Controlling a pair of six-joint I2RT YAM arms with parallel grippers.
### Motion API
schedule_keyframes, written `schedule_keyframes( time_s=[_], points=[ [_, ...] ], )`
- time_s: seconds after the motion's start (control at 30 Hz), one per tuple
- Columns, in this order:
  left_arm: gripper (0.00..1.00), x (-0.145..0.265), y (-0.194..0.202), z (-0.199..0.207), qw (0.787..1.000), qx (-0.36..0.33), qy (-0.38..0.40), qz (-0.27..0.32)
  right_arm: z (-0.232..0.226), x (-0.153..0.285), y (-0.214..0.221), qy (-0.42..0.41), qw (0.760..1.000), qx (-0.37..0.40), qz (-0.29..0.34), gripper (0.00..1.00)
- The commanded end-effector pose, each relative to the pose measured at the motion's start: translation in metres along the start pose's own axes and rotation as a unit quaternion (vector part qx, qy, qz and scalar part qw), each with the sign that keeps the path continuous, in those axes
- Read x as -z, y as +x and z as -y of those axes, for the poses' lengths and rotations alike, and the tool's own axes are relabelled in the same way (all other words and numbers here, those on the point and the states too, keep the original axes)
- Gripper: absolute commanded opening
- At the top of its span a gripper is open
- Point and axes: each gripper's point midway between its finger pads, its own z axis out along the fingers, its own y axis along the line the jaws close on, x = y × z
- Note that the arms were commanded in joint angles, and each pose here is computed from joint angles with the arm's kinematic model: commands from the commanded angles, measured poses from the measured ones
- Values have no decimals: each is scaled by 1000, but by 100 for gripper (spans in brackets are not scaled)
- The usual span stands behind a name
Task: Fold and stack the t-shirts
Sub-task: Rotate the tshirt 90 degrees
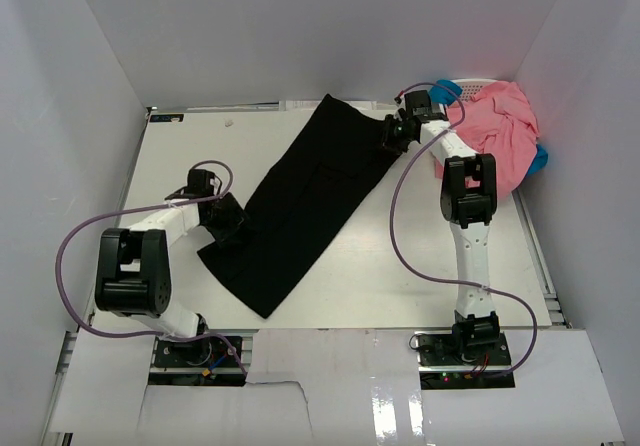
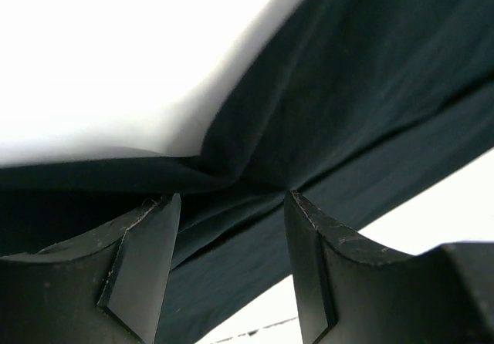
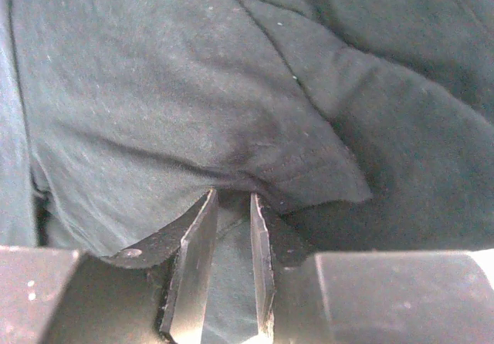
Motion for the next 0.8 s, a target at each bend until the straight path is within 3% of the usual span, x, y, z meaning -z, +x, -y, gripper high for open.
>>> schedule_keyframes(
  time_s=[0.0, 0.27, 0.77],
  points=[
    [67, 12, 26, 20, 999, 9, 38, -19, 14, -18, 6, -3, 1000, -21, -16, 31],
    [67, 17, 109, 26, 995, 0, 49, -84, 6, -29, -12, -52, 998, -41, -4, 32],
    [67, 42, 208, 53, 979, -4, 76, -187, -32, -37, -35, -155, 986, -63, 23, 32]
  ],
)
